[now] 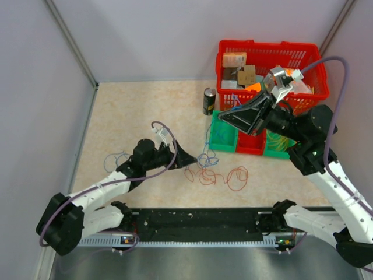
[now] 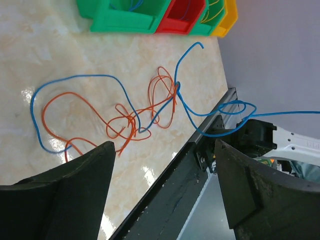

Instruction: Untangle the cables

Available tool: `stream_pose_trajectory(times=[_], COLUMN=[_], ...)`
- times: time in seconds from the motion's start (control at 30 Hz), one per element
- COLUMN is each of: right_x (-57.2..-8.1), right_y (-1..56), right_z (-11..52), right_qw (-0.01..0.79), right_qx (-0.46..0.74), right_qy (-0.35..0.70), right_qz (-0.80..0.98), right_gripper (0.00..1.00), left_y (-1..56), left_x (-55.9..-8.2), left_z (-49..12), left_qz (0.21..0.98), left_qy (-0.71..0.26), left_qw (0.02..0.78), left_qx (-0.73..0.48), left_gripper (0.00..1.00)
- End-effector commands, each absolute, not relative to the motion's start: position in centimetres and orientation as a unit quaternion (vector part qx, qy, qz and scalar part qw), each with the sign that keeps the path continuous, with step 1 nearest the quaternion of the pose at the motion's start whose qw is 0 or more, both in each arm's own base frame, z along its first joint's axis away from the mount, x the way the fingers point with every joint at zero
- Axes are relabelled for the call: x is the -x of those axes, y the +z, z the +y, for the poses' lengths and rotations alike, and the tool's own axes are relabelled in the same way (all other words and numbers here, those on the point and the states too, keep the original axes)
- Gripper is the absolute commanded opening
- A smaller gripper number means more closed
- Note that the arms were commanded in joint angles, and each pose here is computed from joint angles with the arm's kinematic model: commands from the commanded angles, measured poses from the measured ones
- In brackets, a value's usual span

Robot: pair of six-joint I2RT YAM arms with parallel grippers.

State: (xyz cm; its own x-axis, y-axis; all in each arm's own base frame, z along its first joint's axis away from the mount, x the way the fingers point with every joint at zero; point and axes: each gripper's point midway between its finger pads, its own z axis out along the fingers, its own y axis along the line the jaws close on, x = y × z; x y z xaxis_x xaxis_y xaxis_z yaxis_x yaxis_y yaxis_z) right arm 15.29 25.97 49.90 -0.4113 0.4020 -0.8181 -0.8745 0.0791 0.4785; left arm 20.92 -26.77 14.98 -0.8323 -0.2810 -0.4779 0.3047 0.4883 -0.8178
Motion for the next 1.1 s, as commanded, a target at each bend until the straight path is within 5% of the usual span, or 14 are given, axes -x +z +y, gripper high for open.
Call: stream_pose_trajectory(times=[0.0, 0.3, 0.57, 0.77, 1.07], right_x=[-12.0, -10.8, -9.4, -13.6, -29.3], right_y=[54.4, 55.7, 58.8, 57.5, 43.6], right_z=[24.7, 23.8, 21.8, 20.4, 22.9], right_qw=[0.512, 0.52, 0.572, 0.65, 0.686], right_qx=[0.251, 0.244, 0.245, 0.199, 0.127], right_qy=[0.67, 0.683, 0.651, 0.549, 0.361], right_qz=[0.476, 0.452, 0.435, 0.487, 0.618], right_gripper=[0.0, 0.0, 0.0, 0.0, 0.0], left_y=[17.0, 16.4, 6.5, 5.7, 13.6], left_x=[-20.9, -21.6, -23.0, -19.8, -19.5], left_z=[-28.0, -31.4, -28.4, -26.9, -25.1], left_qz=[0.778, 0.761, 0.88, 0.873, 0.844], left_qy=[-0.537, -0.574, -0.427, -0.45, -0.452], left_qw=[0.318, 0.287, 0.206, 0.184, 0.288], left_qx=[-0.068, -0.094, 0.022, 0.037, -0.02], left_gripper=[0.84, 0.61, 0.0, 0.0, 0.0])
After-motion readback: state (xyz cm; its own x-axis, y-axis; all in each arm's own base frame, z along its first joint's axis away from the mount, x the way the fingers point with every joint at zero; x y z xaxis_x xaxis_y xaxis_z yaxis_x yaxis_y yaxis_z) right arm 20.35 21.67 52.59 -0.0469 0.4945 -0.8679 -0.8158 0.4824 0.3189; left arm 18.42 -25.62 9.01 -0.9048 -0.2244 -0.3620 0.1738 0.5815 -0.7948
